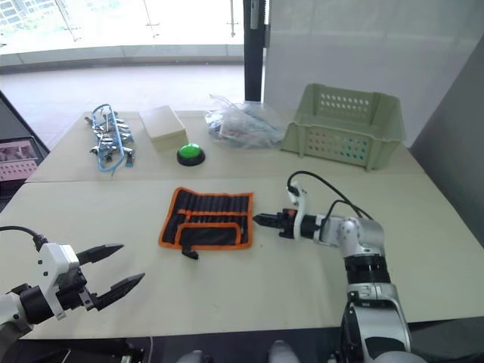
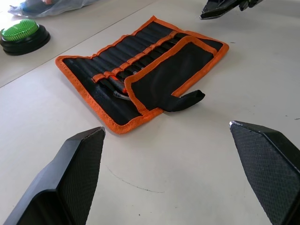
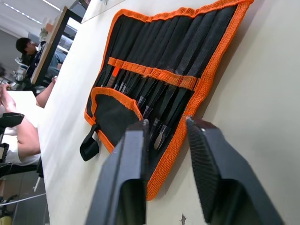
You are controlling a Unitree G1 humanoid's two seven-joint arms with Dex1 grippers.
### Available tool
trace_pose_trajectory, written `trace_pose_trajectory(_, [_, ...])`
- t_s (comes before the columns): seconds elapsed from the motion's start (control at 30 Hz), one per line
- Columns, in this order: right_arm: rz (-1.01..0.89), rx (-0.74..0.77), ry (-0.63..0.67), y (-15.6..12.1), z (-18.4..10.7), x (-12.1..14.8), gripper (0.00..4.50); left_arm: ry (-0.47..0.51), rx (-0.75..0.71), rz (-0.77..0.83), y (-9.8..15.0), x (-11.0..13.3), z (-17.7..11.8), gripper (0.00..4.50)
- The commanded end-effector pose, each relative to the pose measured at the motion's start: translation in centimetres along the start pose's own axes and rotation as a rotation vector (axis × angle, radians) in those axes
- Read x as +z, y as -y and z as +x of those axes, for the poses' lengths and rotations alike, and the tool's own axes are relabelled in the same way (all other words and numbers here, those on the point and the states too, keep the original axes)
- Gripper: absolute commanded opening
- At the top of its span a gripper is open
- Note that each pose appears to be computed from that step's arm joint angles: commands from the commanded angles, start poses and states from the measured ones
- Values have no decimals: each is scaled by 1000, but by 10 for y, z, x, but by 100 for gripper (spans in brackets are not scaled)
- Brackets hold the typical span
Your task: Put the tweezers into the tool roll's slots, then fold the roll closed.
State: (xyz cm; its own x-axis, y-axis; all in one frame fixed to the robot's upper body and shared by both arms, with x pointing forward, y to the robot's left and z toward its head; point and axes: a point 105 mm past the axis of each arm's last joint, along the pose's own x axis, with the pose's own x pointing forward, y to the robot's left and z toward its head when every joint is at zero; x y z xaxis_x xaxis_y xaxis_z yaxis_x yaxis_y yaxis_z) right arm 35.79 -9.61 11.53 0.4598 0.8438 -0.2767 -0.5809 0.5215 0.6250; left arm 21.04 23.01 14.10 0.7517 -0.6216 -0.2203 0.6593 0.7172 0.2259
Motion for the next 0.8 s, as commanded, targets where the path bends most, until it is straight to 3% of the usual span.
trace_pose_trajectory(0.03, [0, 12, -16, -4, 3, 1, 288, 7, -2, 21, -1, 3, 0, 450])
trace_pose_trajectory(0.07, [9, 16, -23, -5, 3, -1, 320, 6, -2, 21, -1, 3, 1, 450])
trace_pose_trajectory(0.43, [47, 64, -51, -15, 21, -10, 320, 23, -7, 3, 2, 5, 2, 450])
trace_pose_trajectory(0.53, [70, 60, -30, -10, 20, -6, 242, 54, -13, -12, 3, 8, -1, 450])
trace_pose_trajectory(0.77, [110, 63, 15, -4, 11, 6, 6, 57, 26, -103, -1, 2, -22, 450])
trace_pose_trajectory(0.8, [122, 70, 28, -4, 9, 10, 2, 53, 30, -106, -1, 0, -23, 450])
